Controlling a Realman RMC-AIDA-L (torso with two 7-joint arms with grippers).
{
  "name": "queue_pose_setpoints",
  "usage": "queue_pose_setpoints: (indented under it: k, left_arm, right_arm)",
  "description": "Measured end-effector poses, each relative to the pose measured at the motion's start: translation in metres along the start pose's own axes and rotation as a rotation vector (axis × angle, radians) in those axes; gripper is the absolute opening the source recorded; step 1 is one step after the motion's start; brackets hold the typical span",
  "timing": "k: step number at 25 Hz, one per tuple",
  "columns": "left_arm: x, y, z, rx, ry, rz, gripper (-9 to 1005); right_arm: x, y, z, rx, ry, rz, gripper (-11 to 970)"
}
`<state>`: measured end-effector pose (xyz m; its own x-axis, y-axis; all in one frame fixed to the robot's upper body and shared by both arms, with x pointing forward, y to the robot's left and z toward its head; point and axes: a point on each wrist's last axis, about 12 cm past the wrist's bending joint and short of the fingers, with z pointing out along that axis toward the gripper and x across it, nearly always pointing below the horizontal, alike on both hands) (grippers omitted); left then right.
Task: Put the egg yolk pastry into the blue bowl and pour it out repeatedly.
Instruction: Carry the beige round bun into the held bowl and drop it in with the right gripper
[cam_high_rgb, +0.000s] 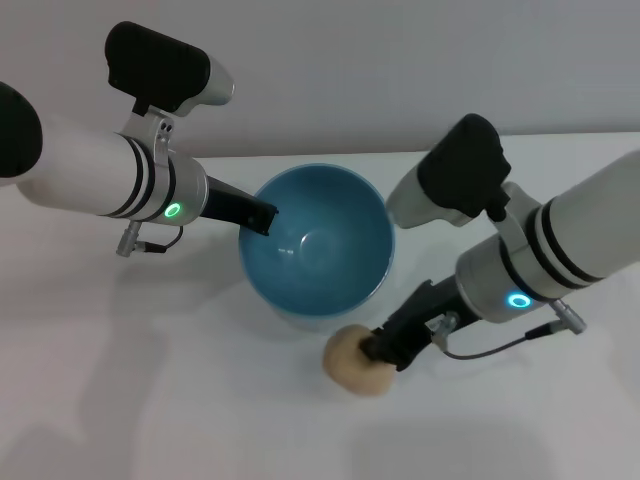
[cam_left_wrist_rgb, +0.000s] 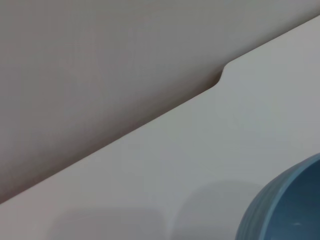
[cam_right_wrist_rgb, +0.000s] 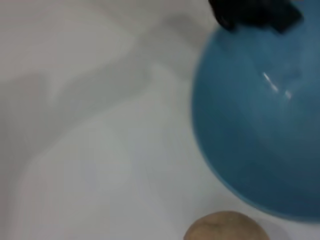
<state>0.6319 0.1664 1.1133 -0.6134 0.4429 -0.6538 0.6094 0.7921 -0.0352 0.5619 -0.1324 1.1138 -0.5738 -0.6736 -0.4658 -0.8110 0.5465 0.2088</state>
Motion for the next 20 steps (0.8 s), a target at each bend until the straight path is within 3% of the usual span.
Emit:
queue_pose_setpoints:
  k: [6,10,14,20]
  left_arm:
    - [-0.003,0.000,0.000,-0.007,0.017,0.029,0]
    - [-0.003,-0.001,0.000,-0.010,0.056,0.054,0]
    - [-0.003,-0.003,-0.001,0.006,0.083,0.059,0]
    - [-0.002,-0.004,-0.002,0.007,0.106,0.047,1]
  right_arm:
    - [-0.024,0.030,-0.015,-0.035,-0.082,-0.128,8]
    - [-0.034,0.037,-0.025,-0.022,-0.129,-0.171,8]
    - [-0.039,0.033,-0.033,0.010,-0.171,-0.175,6]
    - [-0.038,0.012,-0.042,0.080,-0.225,-0.106,3]
